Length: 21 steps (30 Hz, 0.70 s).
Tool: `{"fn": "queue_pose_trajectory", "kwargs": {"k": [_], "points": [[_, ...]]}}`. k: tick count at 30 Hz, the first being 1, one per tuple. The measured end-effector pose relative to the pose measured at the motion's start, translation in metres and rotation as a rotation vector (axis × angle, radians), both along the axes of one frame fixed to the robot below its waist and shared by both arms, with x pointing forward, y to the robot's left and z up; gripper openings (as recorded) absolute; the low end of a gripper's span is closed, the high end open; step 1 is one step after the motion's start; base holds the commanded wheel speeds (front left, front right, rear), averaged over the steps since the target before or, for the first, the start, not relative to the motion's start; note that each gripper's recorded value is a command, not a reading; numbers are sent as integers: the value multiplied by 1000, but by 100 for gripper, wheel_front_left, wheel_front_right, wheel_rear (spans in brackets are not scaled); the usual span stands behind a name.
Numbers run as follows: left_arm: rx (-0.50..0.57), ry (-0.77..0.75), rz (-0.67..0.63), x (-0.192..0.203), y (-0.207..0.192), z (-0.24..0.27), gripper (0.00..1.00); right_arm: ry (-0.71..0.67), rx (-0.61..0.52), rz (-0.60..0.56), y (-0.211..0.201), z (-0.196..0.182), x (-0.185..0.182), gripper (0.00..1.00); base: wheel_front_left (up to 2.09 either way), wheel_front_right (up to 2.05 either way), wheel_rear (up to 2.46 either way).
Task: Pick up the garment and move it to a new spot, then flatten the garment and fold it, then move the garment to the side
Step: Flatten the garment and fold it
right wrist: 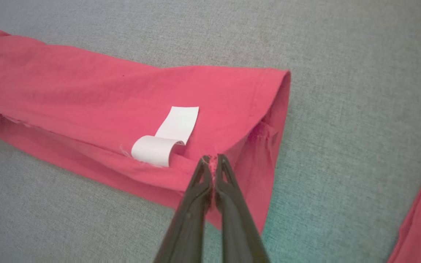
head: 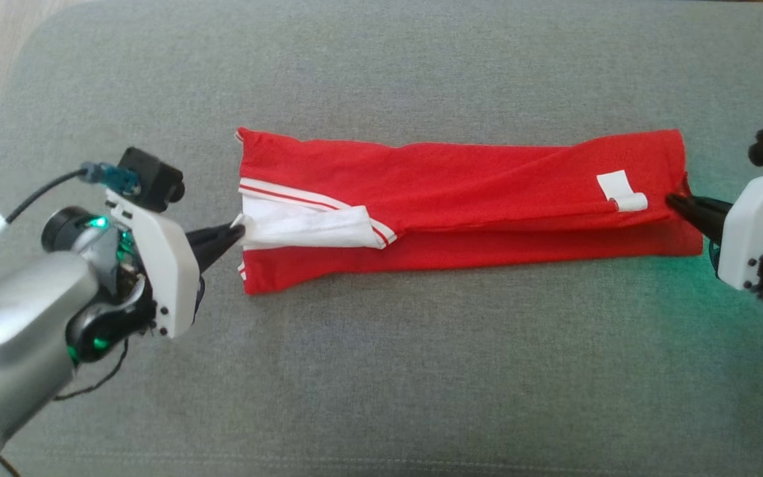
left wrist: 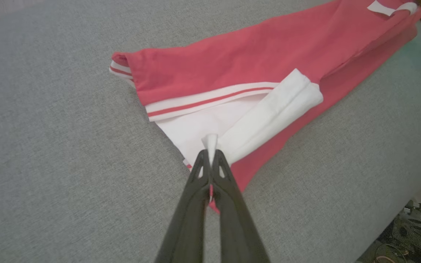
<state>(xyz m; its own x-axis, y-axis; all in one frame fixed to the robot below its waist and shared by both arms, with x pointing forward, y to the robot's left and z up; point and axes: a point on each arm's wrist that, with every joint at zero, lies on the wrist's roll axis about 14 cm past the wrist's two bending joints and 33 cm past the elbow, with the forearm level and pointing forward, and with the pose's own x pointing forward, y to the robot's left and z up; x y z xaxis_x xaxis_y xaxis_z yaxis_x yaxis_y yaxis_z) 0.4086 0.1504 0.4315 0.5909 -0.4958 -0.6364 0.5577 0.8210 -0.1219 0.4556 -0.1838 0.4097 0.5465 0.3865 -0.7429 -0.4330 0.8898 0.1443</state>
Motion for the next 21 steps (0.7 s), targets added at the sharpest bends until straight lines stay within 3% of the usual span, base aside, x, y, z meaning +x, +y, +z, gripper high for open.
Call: {"fn": "queue_pose_trajectory", "kwargs": {"k": [7, 8, 9, 10, 11, 12, 17, 21], "points": [[-6, 38, -1, -13, -4, -13, 0, 84, -36, 3, -10, -14, -22, 0, 0, 0, 0], [-7, 42, -1, -15, -4, -14, 0, 83, -40, 2, -12, -14, -23, 41, 0, 0, 0], [-7, 44, -2, -16, -4, -15, 0, 84, -44, -1, -14, -14, -23, 100, 0, 0, 0], [-7, 43, -3, -16, -5, -14, 28, 84, -47, -7, -16, -14, -23, 100, 0, 0, 0], [-5, 39, 2, -15, -5, -13, 72, 83, -50, -11, -17, -14, -23, 100, 0, 0, 0], [-2, 32, 9, -14, -3, -13, 100, 82, -53, -15, -19, -13, -23, 100, 0, 0, 0], [-15, -18, 42, -10, 0, -5, 100, 36, -33, -45, -22, 0, -17, 100, 0, 0, 0], [-94, -87, 126, 0, 2, 12, 100, -61, 17, -76, -20, 21, -5, 100, 0, 0, 0]]}}
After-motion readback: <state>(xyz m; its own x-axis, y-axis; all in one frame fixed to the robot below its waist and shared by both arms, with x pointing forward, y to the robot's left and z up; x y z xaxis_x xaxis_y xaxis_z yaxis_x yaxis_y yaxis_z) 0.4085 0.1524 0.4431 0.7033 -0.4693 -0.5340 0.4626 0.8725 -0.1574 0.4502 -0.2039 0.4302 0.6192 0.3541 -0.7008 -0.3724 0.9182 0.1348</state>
